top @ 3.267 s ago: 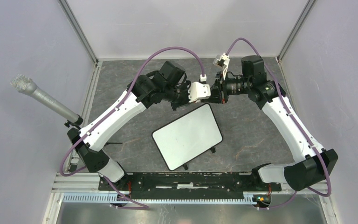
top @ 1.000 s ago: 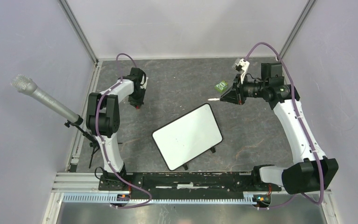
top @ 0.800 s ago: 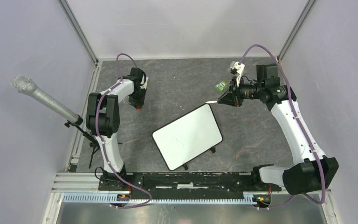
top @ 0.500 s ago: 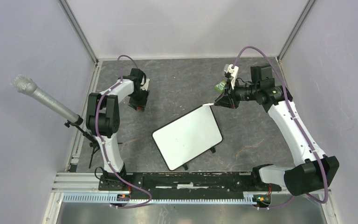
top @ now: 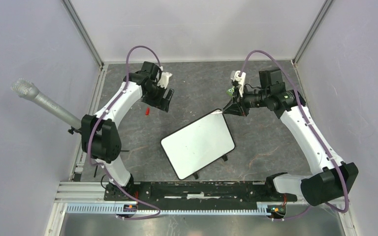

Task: Write a sentence on the whiteboard
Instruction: Place the pen cap at the center of the board, then hold the whiteboard on the whiteboard stand.

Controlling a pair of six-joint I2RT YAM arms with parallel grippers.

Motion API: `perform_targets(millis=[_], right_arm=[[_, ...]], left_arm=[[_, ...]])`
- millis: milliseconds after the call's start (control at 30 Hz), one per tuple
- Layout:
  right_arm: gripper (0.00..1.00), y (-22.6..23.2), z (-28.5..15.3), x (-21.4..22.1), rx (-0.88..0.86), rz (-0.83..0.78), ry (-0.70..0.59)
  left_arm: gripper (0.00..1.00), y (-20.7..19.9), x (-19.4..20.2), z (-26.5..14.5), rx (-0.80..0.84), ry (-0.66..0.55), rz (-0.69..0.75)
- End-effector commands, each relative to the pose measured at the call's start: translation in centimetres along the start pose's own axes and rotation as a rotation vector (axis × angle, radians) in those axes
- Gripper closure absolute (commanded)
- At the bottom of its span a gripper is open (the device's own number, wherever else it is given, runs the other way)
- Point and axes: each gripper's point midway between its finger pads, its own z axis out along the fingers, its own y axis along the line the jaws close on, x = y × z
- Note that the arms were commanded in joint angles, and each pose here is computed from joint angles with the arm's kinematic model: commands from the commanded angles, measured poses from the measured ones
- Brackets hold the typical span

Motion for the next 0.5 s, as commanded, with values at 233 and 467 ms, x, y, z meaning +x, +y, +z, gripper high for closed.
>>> perform_targets(millis=[233, 467], right_arm=[[1.00, 3.5, 1.0, -0.3, -0.061, -0.119, -0.028], [1.00, 5.9, 2.4, 1.0, -0.080, -0.177, -0.026]], left_arm=[[0.08, -8.9, -0.7, -10.0, 0.398, -0.173, 0.152], [0.11, -12.3, 2.6, -12.5, 0.603, -0.143, 0.188]])
